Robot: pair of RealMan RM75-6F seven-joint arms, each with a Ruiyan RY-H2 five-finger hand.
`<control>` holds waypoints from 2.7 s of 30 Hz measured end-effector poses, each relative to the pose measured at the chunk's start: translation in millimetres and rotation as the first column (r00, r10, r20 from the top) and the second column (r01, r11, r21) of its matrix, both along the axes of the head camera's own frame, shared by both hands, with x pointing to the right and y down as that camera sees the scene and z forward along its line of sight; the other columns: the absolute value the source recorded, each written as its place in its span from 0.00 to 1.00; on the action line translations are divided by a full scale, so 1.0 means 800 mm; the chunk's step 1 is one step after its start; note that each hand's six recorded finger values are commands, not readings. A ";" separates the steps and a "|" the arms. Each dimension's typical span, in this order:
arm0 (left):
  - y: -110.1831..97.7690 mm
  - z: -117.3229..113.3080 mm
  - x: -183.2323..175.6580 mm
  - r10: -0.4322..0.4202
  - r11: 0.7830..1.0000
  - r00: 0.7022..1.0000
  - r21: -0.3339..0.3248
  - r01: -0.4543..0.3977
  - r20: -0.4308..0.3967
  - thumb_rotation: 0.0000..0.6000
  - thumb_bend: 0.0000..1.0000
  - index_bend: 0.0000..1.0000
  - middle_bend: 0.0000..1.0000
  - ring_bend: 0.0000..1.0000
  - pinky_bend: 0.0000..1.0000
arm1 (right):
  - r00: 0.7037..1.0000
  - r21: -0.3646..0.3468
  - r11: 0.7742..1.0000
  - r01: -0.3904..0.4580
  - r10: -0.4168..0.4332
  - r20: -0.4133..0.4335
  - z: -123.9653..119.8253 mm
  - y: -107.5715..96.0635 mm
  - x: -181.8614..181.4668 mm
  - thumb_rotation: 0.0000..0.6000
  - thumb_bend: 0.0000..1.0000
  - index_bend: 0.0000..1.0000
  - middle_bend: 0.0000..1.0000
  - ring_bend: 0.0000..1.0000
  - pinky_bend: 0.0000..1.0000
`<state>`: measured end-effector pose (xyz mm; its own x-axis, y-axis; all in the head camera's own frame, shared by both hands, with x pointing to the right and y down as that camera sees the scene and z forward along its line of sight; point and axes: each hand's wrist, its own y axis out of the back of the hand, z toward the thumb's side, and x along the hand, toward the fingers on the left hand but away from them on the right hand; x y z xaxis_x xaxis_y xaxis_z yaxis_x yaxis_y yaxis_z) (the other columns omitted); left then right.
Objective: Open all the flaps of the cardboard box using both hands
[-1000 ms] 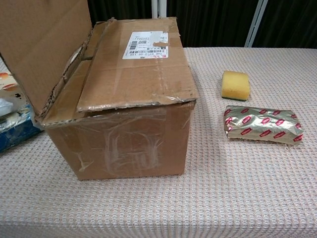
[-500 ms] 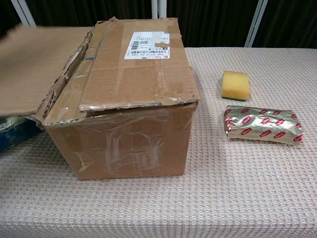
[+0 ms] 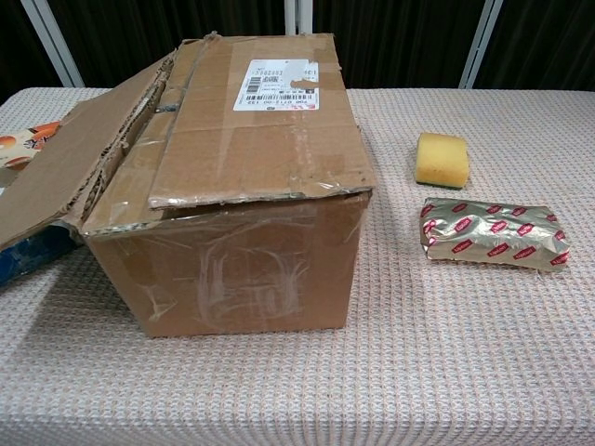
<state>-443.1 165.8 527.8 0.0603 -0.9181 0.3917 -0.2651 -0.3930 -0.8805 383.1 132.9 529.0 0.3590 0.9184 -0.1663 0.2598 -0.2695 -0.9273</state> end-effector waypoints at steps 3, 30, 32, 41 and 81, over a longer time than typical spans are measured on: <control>0.009 -0.004 -0.003 -0.021 1.000 1.000 0.018 0.021 -0.008 1.00 0.06 0.20 0.20 0.10 0.20 | 0.991 0.011 0.991 0.130 -0.131 0.039 -0.017 -0.038 -0.060 1.00 1.00 0.07 0.08 0.00 0.00; 0.043 -0.007 -0.019 -0.070 0.996 0.996 0.043 0.073 -0.062 1.00 0.05 0.20 0.20 0.10 0.20 | 0.713 -0.216 0.738 0.639 -0.674 -0.191 0.024 -0.092 -0.446 1.00 1.00 0.34 0.29 0.00 0.00; 0.044 -0.007 -0.021 -0.073 0.996 0.996 0.043 0.075 -0.057 1.00 0.05 0.20 0.20 0.10 0.20 | 0.705 -0.237 0.729 0.643 -0.683 -0.188 0.036 -0.083 -0.454 1.00 1.00 0.34 0.28 0.00 0.00; 0.047 -0.005 -0.028 -0.081 0.996 0.995 0.036 0.083 -0.052 1.00 0.05 0.20 0.20 0.10 0.20 | 0.712 -0.284 0.718 0.636 -0.687 -0.143 0.063 -0.072 -0.469 1.00 1.00 0.34 0.24 0.00 0.00; 0.048 0.009 -0.022 -0.069 0.997 0.995 -0.028 0.067 -0.069 1.00 0.05 0.20 0.19 0.10 0.20 | 0.770 -0.243 0.773 0.586 -0.625 -0.128 0.016 -0.105 -0.427 1.00 1.00 0.57 0.58 0.05 0.00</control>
